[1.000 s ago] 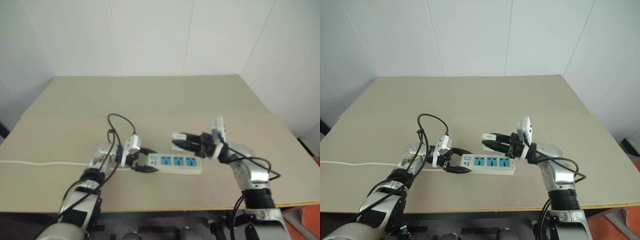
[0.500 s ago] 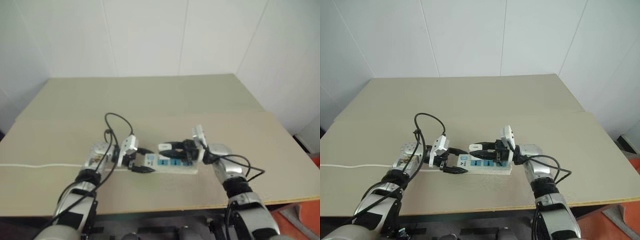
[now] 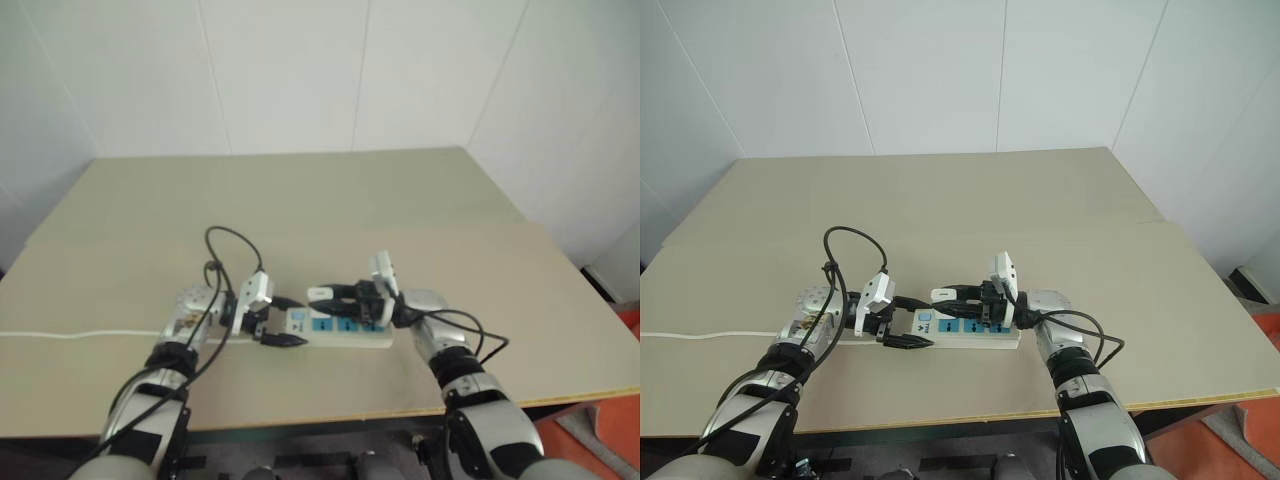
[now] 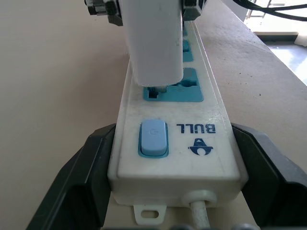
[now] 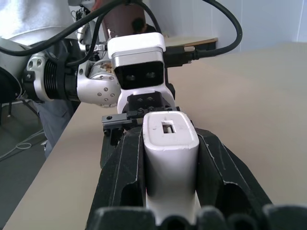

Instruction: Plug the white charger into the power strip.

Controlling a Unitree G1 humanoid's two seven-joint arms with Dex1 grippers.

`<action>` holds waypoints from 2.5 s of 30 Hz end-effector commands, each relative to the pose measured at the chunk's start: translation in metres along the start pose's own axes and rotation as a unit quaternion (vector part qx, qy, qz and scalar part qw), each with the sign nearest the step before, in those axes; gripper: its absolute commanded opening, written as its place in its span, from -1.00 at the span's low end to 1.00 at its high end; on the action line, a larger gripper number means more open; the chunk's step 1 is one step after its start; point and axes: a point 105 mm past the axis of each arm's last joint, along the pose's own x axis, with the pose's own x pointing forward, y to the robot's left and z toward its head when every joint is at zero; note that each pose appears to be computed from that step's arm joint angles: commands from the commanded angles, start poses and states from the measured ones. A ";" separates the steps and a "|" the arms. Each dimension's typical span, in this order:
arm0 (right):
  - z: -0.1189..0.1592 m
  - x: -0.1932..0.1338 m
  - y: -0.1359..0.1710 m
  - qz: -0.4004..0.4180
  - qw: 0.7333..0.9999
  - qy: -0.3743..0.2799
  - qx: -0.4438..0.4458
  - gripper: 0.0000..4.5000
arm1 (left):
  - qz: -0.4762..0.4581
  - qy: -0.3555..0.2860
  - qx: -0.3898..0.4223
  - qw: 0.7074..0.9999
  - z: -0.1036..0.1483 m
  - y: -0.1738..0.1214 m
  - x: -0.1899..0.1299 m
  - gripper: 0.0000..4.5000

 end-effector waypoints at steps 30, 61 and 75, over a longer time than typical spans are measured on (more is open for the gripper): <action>-0.019 -0.011 0.005 -0.007 1.000 0.026 0.001 -0.49 | -0.012 0.046 -0.022 0.999 -0.020 -0.009 -0.002 0.45; -0.087 -0.055 0.015 -0.021 0.970 0.222 0.096 -0.49 | -0.025 0.051 -0.023 0.998 -0.022 -0.015 0.001 0.45; -0.101 -0.054 0.029 -0.025 0.972 0.217 0.091 -0.49 | -0.017 0.051 -0.024 0.998 -0.024 -0.014 -0.002 0.45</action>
